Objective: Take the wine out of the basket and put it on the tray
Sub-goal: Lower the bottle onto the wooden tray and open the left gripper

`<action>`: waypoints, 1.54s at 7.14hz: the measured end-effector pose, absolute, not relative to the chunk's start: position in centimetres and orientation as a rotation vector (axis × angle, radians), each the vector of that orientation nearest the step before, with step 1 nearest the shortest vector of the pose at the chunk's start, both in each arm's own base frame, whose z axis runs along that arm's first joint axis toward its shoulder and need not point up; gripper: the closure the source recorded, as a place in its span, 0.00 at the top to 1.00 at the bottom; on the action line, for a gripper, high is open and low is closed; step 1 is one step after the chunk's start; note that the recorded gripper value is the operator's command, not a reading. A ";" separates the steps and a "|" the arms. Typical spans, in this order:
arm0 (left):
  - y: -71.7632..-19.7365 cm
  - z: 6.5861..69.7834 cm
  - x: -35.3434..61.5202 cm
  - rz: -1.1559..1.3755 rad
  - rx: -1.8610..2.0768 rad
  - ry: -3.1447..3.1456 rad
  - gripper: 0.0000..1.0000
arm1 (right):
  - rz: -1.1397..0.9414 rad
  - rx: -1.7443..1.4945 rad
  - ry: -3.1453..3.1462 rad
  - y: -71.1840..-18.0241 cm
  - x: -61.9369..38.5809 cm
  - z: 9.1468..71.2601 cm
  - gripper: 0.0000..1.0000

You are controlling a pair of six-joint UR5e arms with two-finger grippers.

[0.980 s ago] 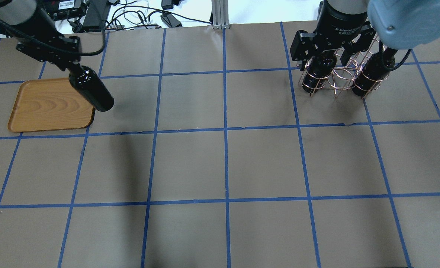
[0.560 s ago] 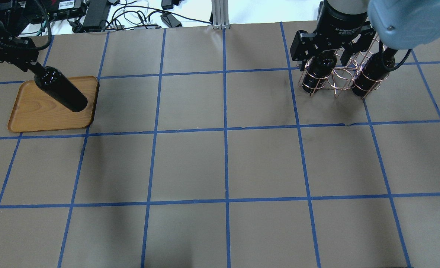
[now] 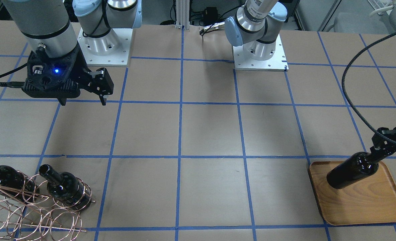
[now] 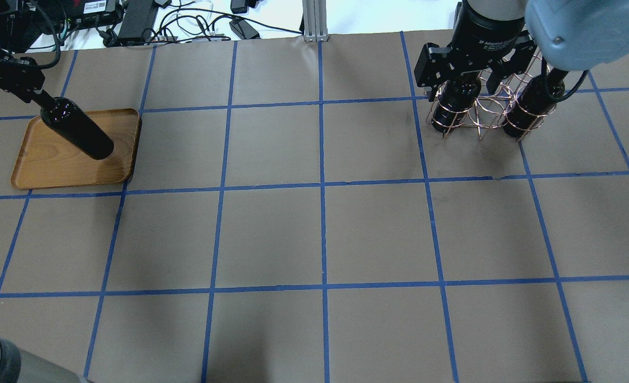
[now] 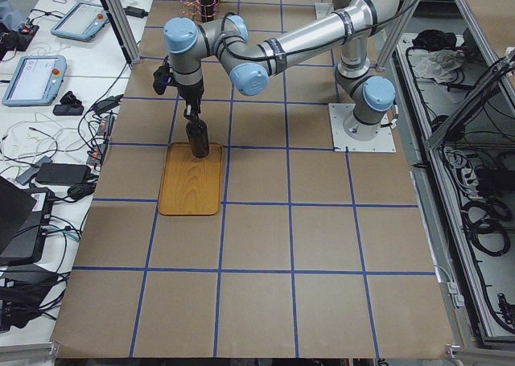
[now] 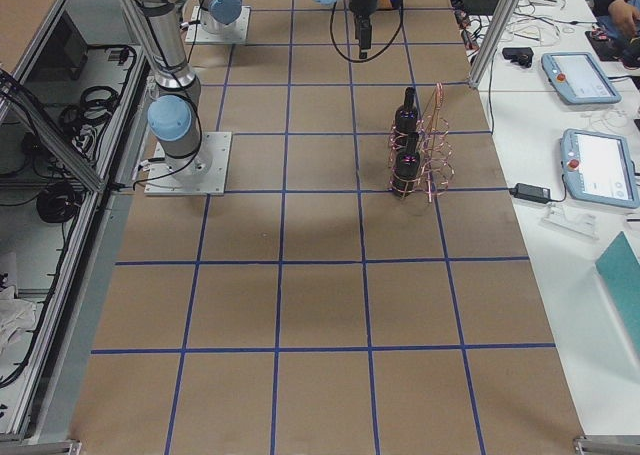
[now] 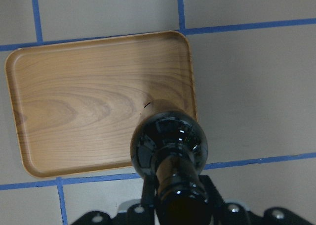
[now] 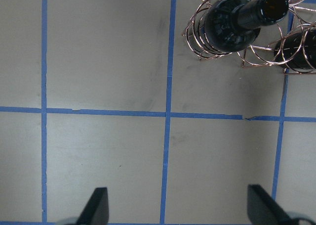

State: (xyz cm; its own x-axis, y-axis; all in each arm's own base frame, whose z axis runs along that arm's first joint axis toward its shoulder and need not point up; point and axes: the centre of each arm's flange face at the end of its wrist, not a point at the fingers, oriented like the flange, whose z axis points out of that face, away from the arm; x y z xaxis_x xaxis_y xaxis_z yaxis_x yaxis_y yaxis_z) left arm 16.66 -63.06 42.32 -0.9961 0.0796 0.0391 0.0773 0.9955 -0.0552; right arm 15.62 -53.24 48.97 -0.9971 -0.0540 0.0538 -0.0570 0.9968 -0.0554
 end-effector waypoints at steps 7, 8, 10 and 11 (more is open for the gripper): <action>-63.9 40.1 17.8 0.079 -0.118 -3.088 0.07 | 0.087 0.083 -3.087 -53.2 15.6 48.9 1.00; -63.9 40.0 18.0 0.077 -0.116 -3.090 0.08 | 0.087 0.082 -3.087 -53.2 15.6 48.9 1.00; -63.7 39.6 18.7 0.068 -0.099 -3.091 0.18 | 0.087 0.083 -3.091 -53.2 15.7 49.0 1.00; -63.7 39.5 18.9 0.068 -0.095 -3.092 0.35 | 0.087 0.085 -3.099 -53.2 15.8 48.9 1.00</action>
